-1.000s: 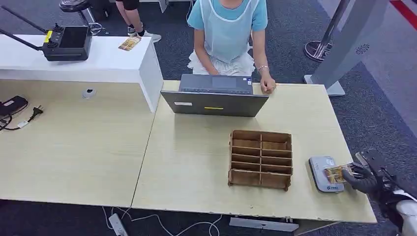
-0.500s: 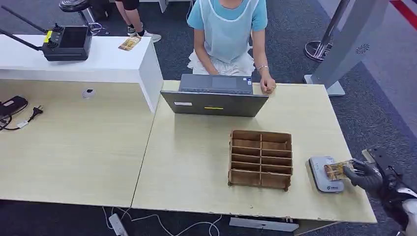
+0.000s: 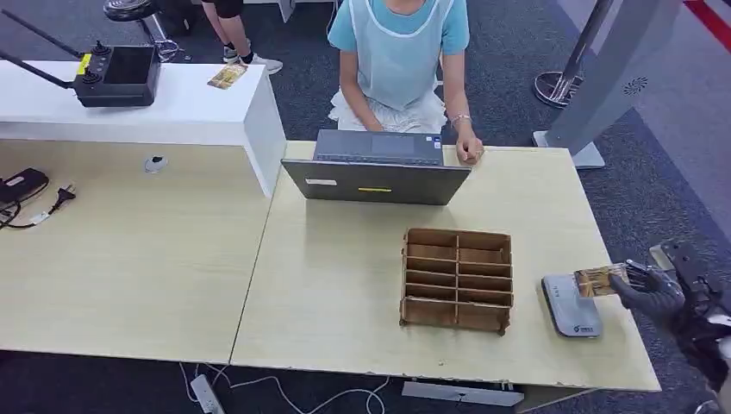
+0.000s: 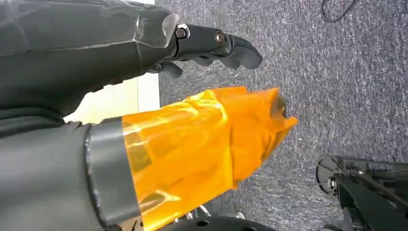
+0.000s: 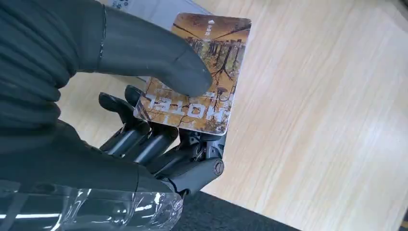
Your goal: Pass the card to the sensor for recognition and then transmit it.
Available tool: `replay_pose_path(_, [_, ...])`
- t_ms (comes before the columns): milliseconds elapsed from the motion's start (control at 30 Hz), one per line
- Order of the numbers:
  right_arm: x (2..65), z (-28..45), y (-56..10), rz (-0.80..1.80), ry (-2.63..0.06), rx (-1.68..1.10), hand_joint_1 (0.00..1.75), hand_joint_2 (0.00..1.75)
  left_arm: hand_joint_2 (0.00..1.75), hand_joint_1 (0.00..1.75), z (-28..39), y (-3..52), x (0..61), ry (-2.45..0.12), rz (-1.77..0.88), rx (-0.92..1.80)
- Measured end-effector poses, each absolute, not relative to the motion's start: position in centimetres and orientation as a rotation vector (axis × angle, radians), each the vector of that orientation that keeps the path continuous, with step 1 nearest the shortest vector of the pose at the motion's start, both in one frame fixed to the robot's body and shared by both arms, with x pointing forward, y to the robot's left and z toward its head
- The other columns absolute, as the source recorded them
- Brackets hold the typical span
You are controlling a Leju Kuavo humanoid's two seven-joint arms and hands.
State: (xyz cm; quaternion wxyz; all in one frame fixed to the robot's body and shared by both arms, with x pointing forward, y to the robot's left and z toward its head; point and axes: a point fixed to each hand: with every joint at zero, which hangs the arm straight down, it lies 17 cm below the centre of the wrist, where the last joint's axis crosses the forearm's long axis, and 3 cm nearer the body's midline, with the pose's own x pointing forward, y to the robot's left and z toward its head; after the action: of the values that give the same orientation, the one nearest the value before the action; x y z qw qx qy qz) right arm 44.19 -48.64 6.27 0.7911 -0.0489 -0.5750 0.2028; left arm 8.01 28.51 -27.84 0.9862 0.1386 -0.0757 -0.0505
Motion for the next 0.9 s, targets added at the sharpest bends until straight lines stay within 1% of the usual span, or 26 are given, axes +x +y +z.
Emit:
replay_pose_path(267, [45.8,9.5,-48.6,0.455,-1.293,-0.129,1.75,1.75,0.00,0.00,-27.8,28.7,8.3,-0.166,-0.123,0.280])
replay_pose_path(300, [46.1,10.0,-48.4,0.464,-1.302,-0.123,1.75,1.75,0.00,0.00,-27.9,27.9,8.1,-0.158,-0.176,0.252])
replay_pose_path(333, [46.8,10.8,-48.0,0.478,-1.313,-0.119,1.75,1.75,0.00,0.00,-28.0,26.7,7.6,-0.127,-0.320,0.215])
replay_pose_path(367, [47.6,11.6,-47.5,0.491,-1.321,-0.123,1.75,1.75,0.00,0.00,-28.0,25.6,7.3,-0.107,-0.404,0.195])
replay_pose_path(467, [49.4,13.9,-46.2,0.519,-1.363,-0.099,1.75,1.75,0.00,0.00,-27.8,23.9,8.0,-0.134,-0.554,0.170])
replay_pose_path(667, [50.8,17.0,-45.6,0.545,-1.407,-0.083,1.75,1.75,0.00,0.00,-28.1,26.6,7.1,-0.134,-0.662,0.181])
replay_pose_path(900, [52.2,20.3,-44.1,0.602,-1.444,-0.090,1.75,1.75,0.00,0.00,-28.1,26.5,6.7,-0.127,-0.700,0.184])
